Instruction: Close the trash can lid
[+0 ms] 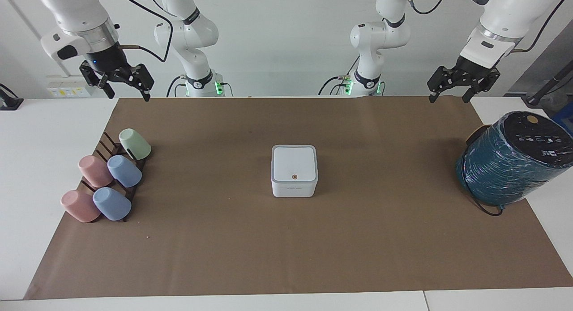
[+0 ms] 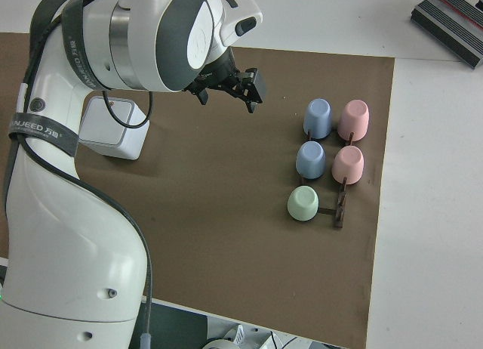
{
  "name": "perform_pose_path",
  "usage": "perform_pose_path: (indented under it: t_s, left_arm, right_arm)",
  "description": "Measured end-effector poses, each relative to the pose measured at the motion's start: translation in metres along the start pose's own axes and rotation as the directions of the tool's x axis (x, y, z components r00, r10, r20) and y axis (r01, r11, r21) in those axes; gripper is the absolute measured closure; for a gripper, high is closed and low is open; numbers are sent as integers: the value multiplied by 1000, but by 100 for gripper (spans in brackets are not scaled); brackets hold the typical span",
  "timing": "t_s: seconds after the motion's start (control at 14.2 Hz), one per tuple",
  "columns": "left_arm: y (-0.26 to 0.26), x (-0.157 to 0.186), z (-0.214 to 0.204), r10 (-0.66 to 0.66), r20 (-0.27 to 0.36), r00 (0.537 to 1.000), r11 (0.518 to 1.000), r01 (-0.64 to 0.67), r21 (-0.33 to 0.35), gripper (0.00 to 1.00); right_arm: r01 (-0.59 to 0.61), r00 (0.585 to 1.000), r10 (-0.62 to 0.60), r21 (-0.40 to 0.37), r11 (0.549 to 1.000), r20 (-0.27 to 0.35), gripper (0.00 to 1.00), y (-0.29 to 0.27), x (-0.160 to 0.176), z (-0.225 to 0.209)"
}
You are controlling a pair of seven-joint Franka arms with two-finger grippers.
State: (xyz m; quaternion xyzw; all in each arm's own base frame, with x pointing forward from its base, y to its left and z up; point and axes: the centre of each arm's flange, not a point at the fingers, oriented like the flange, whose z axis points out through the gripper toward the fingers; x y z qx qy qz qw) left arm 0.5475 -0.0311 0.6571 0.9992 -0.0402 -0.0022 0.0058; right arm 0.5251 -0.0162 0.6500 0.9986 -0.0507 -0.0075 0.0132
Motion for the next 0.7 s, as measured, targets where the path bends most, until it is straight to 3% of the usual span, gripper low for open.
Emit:
perform_pose_path:
  t_s: [0.28,0.7]
  left_arm:
    - [-2,3,-1,74,-2,997,997,-74,11,0]
    - [-4,1,-2,83,2,997,996,-83,11,0]
  right_arm:
    - [0,1000,0,0,1000,4,0,0,-1,1]
    - [0,1000,0,0,1000,4,0,0,-1,1]
